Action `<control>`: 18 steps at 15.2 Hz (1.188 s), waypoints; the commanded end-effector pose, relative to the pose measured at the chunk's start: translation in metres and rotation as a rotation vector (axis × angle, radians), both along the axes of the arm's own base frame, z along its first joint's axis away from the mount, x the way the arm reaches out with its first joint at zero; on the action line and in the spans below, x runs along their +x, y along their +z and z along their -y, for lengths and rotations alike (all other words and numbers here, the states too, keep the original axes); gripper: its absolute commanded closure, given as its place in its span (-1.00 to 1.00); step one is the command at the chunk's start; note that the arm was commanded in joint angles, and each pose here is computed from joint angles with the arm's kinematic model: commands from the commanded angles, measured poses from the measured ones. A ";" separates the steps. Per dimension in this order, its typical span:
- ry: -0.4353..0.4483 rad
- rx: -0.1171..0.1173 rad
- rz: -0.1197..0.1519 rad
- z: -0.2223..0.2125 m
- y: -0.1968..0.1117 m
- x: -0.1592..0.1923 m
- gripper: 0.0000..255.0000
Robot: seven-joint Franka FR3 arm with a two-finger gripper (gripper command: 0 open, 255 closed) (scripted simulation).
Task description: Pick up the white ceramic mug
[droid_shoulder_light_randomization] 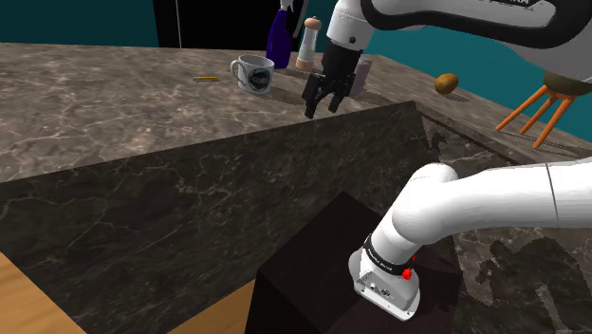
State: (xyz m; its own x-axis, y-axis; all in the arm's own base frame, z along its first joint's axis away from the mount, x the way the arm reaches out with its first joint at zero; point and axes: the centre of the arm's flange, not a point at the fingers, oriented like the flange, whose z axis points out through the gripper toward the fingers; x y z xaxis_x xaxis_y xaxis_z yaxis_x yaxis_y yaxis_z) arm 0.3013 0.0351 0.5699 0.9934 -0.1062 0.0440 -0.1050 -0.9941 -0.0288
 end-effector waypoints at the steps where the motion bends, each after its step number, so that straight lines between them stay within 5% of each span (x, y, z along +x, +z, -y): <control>1: 0.000 0.000 0.000 0.000 0.000 0.000 -1.00; 18: 0.022 0.022 -0.037 0.062 0.050 0.216 -1.00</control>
State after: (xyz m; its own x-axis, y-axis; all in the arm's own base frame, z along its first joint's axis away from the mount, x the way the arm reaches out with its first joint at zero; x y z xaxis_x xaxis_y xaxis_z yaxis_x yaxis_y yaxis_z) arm 0.5026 -0.0257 0.6178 0.9962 -0.0864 0.0071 -0.0860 -0.9952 -0.0465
